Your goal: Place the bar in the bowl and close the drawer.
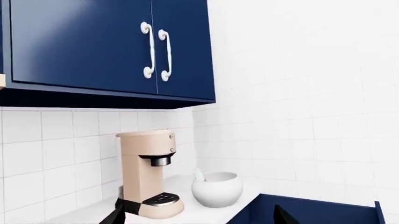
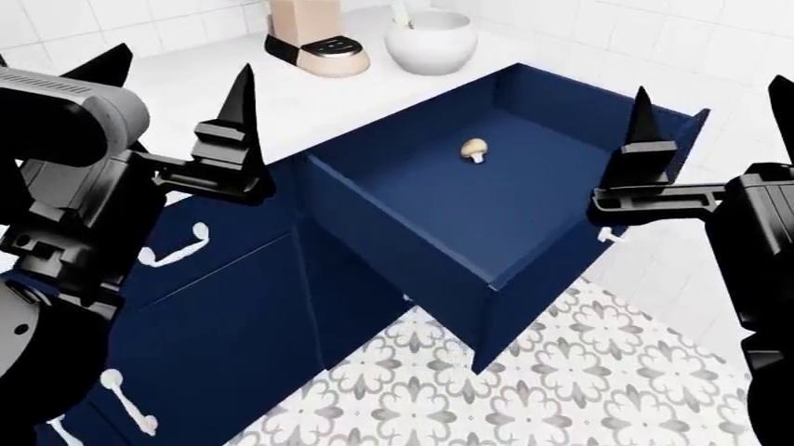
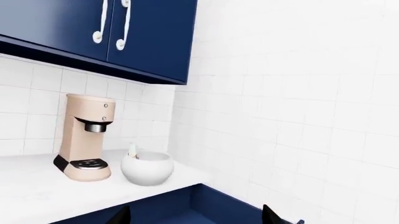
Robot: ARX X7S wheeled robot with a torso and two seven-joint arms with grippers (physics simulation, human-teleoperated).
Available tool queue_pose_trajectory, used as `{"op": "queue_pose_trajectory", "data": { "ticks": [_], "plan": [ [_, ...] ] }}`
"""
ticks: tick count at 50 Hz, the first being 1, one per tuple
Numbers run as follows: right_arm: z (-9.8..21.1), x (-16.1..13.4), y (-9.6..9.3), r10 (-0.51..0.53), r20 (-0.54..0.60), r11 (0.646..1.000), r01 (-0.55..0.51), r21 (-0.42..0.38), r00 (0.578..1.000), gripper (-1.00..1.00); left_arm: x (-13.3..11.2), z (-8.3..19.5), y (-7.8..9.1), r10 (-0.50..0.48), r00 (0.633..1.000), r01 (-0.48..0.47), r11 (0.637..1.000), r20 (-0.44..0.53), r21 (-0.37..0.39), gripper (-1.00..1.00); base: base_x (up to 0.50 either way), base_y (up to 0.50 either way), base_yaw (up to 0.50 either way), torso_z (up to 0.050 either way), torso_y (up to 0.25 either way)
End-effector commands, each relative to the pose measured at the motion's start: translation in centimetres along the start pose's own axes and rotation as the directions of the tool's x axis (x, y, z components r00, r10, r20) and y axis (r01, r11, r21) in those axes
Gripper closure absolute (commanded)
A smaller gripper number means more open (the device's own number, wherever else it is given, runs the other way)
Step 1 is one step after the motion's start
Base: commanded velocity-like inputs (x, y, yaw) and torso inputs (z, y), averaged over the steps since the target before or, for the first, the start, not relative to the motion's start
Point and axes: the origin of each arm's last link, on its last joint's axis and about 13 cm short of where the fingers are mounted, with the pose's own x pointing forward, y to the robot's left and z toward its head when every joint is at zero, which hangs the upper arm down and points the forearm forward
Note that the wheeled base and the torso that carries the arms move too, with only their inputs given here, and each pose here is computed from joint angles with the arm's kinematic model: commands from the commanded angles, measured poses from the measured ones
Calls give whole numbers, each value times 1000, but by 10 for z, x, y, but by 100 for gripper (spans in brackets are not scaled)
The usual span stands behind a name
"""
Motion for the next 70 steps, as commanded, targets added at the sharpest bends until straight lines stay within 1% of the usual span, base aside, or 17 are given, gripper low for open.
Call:
{"op": "queue_pose_trajectory", "data": {
  "ticks": [1,9,13,22,32,39,45,70],
  "plan": [
    [0,0,0,-1,1,1000,1,-5,1000,-100,0,0,1,2,1000,-2,1000,1,1,-100,339,367,0,0,0],
    [0,1,0,-4,-1,1000,4,2,1000,-100,0,-2,1,2,1000,-2,1000,-4,0,-100,339,367,0,0,0],
    [1,2,-2,-16,-3,1000,16,-6,1000,-100,0,-1,1,2,1000,-2,1000,0,0,-100,19,21,0,0,0],
    [20,5,-15,-61,-6,998,61,-32,998,-100,3,10,2,-15,1000,14,1000,21,21,-100,0,0,0,0,0],
    [39,7,-28,-114,-3,993,114,-36,993,-100,7,25,3,-20,999,18,998,41,55,-100,0,0,0,0,0],
    [45,4,-33,-133,1,991,133,-30,991,-100,8,31,3,-22,998,19,998,51,67,-100,16,-15,0,0,0],
    [47,2,-35,-135,15,990,136,-24,991,-100,7,30,3,-21,998,17,997,54,69,-100,347,-321,0,0,0],
    [45,4,-37,-160,6,987,160,-23,987,-100,7,27,3,-20,998,16,998,52,62,-100,367,-339,0,0,0]
  ]
}}
